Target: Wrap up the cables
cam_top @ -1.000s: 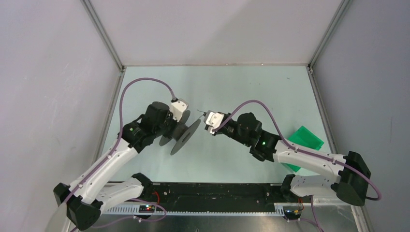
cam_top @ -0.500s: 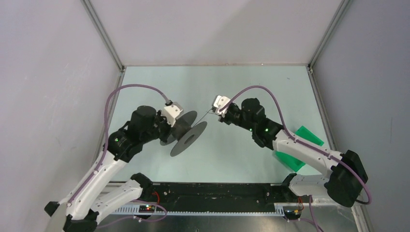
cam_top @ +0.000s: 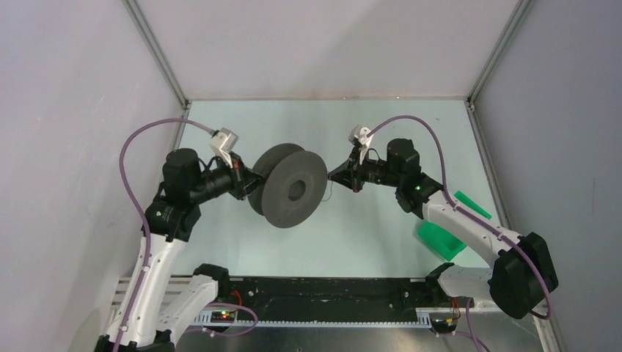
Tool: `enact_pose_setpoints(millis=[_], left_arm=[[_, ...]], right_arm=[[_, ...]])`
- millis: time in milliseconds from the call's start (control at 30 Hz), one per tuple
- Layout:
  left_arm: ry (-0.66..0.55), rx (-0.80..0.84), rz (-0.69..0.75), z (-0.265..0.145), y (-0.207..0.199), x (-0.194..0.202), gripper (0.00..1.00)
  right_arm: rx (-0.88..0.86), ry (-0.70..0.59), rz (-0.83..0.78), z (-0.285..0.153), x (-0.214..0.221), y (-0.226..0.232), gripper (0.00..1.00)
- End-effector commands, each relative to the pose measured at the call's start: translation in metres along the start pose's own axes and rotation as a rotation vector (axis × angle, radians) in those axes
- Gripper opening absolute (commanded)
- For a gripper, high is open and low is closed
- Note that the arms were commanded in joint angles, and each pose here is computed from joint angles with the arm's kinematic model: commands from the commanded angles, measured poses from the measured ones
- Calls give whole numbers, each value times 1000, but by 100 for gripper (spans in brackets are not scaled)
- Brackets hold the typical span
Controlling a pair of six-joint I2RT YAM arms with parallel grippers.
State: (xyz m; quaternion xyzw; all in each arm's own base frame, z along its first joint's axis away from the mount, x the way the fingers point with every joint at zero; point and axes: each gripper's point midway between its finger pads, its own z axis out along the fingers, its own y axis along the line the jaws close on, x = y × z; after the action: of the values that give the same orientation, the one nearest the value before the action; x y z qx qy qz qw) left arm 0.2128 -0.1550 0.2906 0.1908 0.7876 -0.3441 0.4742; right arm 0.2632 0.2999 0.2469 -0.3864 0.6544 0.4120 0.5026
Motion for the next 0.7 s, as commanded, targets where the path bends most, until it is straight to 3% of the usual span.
enact_pose_setpoints(millis=[0,200,367,667], left_arm=[[-236,154,-85,-13,-36,-59,0],[-343,198,-173,-19,-40,-78,0],[-457,263,-289,-21,-42,-90,0],[-523,235,-316,-27,-38,-95,0]], right_arm=[[-146,-49,243,-8,-18,28,0],[-213,-105,304,-14,-37,42,0],[-243,-134,378,-10,-38,53,7],[-308,-185,429,-7,-37,71,7]])
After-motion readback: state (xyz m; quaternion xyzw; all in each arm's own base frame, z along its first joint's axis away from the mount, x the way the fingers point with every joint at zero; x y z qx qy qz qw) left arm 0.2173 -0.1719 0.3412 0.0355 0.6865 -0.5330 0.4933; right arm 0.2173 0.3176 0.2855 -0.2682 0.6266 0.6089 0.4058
